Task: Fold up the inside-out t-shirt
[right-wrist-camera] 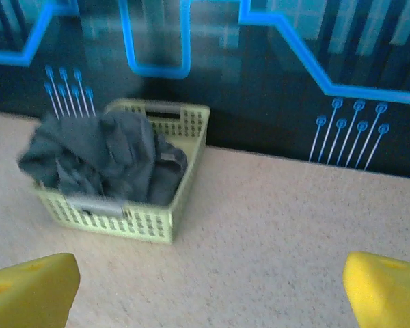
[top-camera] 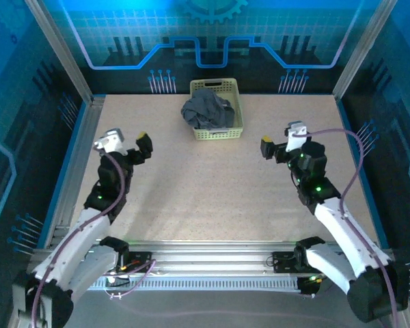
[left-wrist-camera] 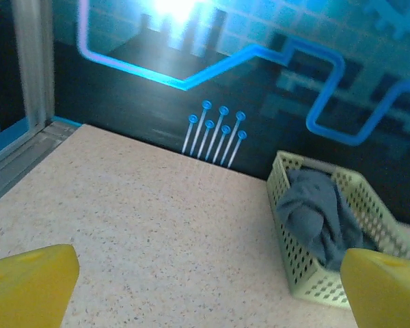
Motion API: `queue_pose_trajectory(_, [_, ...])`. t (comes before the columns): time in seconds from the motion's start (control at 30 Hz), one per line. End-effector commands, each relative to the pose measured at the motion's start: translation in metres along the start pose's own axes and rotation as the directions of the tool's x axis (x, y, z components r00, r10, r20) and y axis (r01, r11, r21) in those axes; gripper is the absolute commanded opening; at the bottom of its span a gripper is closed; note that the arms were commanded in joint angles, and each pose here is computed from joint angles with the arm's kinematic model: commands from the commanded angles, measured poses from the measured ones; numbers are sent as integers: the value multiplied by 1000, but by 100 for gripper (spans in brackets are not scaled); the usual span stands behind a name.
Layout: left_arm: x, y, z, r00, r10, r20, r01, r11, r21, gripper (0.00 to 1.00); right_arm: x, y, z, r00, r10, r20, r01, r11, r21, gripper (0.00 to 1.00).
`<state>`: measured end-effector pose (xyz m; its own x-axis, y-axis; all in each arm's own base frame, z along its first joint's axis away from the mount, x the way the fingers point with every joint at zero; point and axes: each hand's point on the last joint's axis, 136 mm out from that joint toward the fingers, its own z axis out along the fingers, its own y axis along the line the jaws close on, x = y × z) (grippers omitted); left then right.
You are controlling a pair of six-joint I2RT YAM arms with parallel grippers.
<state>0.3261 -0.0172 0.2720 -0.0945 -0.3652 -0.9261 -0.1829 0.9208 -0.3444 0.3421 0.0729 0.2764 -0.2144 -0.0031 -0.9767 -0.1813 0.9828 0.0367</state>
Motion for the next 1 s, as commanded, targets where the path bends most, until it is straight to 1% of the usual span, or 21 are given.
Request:
queue_pose_trajectory(0.0, [27, 30, -16, 974, -149, -172, 117, 976, -182, 99, 29, -19, -17, 958, 206, -201, -181, 974, 136, 100])
queue_pose_trajectory(0.03, [28, 30, -20, 969, -147, -198, 109, 976, -189, 99, 30, -27, -18, 946, 259, -197, -223, 957, 185, 100])
queue_pose_trajectory(0.07, [30, 32, -24, 965, -141, -223, 96, 975, -201, 99, 37, -42, -23, 917, 357, -181, -298, 911, 287, 100])
queue_pose_trajectory(0.1, [31, 36, -26, 962, -152, -228, 100, 970, -222, 99, 40, -48, -23, 899, 401, -174, -335, 888, 315, 100])
queue_pose_trajectory(0.17, [36, 47, -33, 949, -226, -220, 160, 946, -282, 99, 43, -44, -17, 906, 373, -202, -318, 912, 258, 100])
queue_pose_trajectory(0.27, [47, 43, -29, 931, -273, -242, 219, 949, -227, 99, 45, -32, -7, 905, 354, -235, -314, 930, 191, 100])
queue_pose_trajectory(0.33, [56, 29, -23, 921, -253, -297, 215, 964, -155, 99, 44, -14, 6, 906, 326, -269, -306, 945, 115, 100])
queue_pose_trajectory(0.37, [63, 16, -18, 912, -226, -342, 206, 974, -96, 99, 42, -3, 12, 910, 300, -285, -289, 954, 84, 100])
queue_pose_trajectory(0.4, [70, 5, -13, 900, -204, -385, 202, 978, -47, 99, 44, 12, 21, 915, 258, -310, -255, 966, 50, 100])
queue_pose_trajectory(0.43, [77, -4, -7, 885, -188, -427, 203, 979, -10, 99, 32, 26, 30, 927, 216, -306, -222, 975, 16, 100])
queue_pose_trajectory(0.53, [97, -27, 6, 843, -136, -521, 199, 978, 67, 99, 29, 60, 61, 930, 138, -341, -161, 986, -39, 100])
queue_pose_trajectory(0.7, [111, -52, 10, 839, -67, -541, 175, 973, 150, 99, 39, 104, 127, 907, 61, -416, -102, 992, -77, 100])
queue_pose_trajectory(0.83, [122, -51, 8, 828, -44, -560, 160, 974, 161, 99, 55, 136, 175, 876, -2, -483, -66, 990, -124, 100])
queue_pose_trajectory(0.97, [133, -48, 3, 818, -25, -575, 148, 974, 169, 99, 74, 150, 214, 842, -46, -537, -33, 990, -136, 100])
